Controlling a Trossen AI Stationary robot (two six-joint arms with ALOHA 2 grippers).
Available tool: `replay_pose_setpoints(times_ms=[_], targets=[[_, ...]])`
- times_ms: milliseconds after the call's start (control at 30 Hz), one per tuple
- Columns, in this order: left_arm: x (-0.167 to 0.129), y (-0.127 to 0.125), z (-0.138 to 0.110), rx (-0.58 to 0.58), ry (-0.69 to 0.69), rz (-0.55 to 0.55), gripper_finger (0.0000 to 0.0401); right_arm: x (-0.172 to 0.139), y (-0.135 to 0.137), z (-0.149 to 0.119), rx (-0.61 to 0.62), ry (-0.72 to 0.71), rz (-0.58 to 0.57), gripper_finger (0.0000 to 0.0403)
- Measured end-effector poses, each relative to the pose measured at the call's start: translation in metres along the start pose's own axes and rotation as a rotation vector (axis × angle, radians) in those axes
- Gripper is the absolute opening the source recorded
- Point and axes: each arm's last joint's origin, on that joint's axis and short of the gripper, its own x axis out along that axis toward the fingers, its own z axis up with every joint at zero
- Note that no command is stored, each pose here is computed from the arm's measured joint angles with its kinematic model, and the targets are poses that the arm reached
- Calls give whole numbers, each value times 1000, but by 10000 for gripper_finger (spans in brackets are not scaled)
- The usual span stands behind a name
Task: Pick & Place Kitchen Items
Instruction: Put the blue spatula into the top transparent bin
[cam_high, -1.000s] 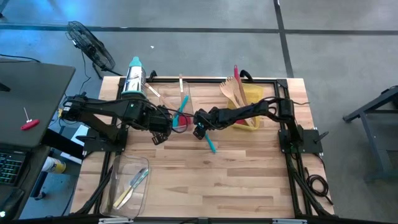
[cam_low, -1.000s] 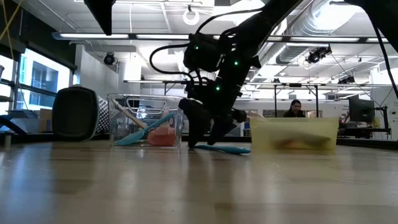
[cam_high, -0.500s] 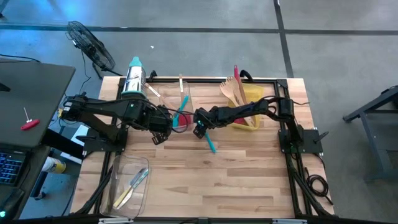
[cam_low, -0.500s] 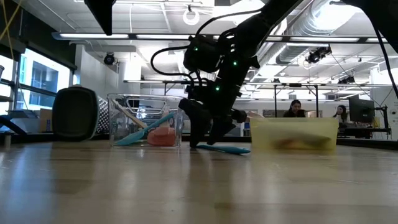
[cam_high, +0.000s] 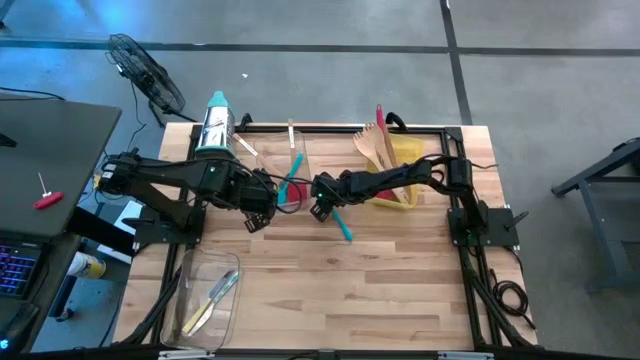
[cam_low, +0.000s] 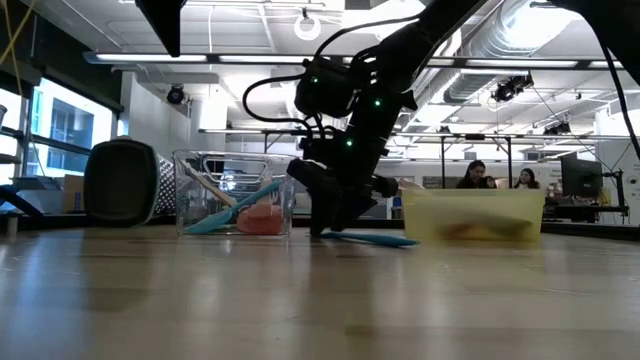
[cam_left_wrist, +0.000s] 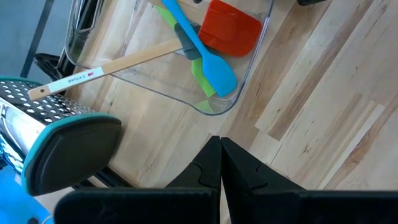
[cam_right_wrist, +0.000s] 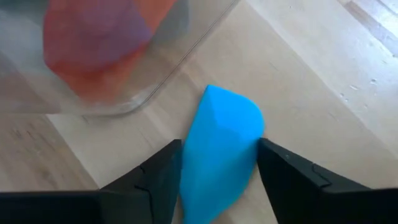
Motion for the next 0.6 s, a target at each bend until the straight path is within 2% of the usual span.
replay_pose_setpoints(times_ms=[400, 600], targets=[[0, 0, 0, -3, 0, 0, 1, 0, -1, 0, -2, -1, -18, 87], [0, 0, 0, -4, 0, 0, 1, 0, -1, 0, -14, -10, -33, 84]])
